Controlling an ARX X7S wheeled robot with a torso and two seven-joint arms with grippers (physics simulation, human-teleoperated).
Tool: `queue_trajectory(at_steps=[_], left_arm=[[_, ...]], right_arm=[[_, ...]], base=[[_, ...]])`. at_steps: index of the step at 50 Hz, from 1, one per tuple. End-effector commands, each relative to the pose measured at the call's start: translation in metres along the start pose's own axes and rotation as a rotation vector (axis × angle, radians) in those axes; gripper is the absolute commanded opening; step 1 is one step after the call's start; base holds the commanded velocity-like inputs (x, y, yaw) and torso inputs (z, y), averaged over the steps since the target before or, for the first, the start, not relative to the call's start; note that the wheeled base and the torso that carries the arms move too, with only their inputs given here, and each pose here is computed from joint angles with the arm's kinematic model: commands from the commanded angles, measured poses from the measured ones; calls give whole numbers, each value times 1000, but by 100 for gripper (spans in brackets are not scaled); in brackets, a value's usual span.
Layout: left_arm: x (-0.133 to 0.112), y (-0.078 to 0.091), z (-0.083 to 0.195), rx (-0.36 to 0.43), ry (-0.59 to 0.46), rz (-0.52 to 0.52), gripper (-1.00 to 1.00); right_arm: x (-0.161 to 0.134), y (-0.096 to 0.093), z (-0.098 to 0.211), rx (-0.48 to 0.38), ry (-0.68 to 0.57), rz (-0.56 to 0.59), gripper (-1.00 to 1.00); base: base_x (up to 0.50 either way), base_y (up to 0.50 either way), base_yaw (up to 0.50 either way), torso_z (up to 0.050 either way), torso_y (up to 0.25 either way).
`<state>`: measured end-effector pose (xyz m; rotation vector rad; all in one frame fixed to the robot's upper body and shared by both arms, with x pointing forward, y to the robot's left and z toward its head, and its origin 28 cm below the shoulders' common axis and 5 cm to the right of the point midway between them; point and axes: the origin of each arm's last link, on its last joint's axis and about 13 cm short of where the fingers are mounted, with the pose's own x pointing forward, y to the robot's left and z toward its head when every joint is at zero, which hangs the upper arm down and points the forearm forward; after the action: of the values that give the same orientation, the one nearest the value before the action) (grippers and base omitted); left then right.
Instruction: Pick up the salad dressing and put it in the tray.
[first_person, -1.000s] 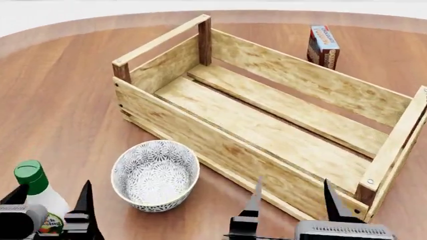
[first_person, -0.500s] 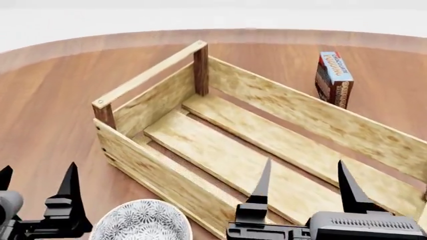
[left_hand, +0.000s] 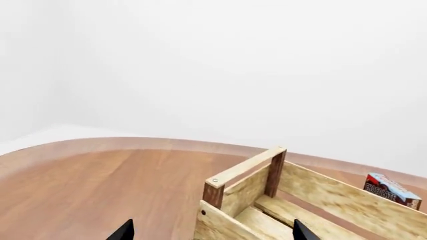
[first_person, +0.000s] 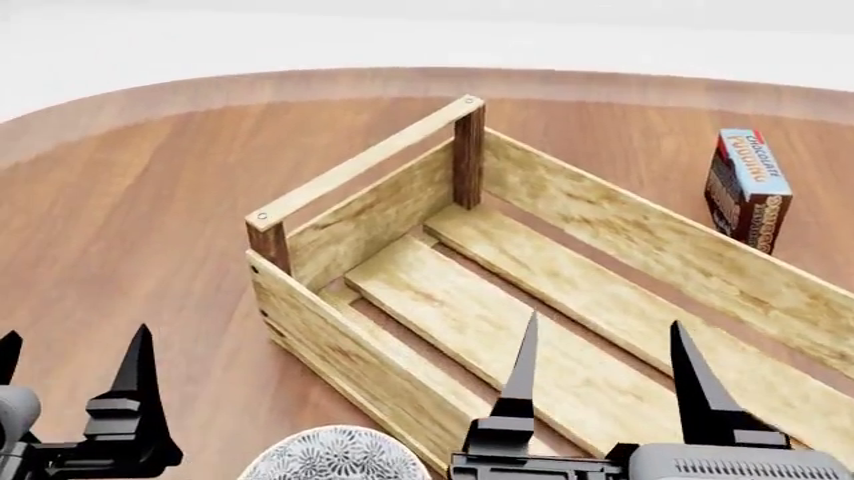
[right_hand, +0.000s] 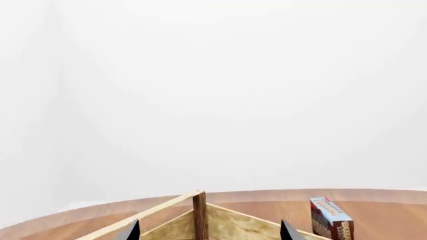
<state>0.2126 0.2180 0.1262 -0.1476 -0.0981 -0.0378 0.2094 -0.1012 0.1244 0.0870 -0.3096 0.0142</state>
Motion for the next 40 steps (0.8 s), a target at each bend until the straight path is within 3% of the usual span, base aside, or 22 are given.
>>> queue_trajectory(at_steps=[1,40], left_arm=[[-1,0,-1,-1,-2,1,100],[-2,1,1,-3,-11,-5,100]], right_arm=[[-2,1,-1,10,-5,15,100],[-4,2,-3,14,8,61,100]], base=[[0,0,500,0,0],[0,0,500,0,0]])
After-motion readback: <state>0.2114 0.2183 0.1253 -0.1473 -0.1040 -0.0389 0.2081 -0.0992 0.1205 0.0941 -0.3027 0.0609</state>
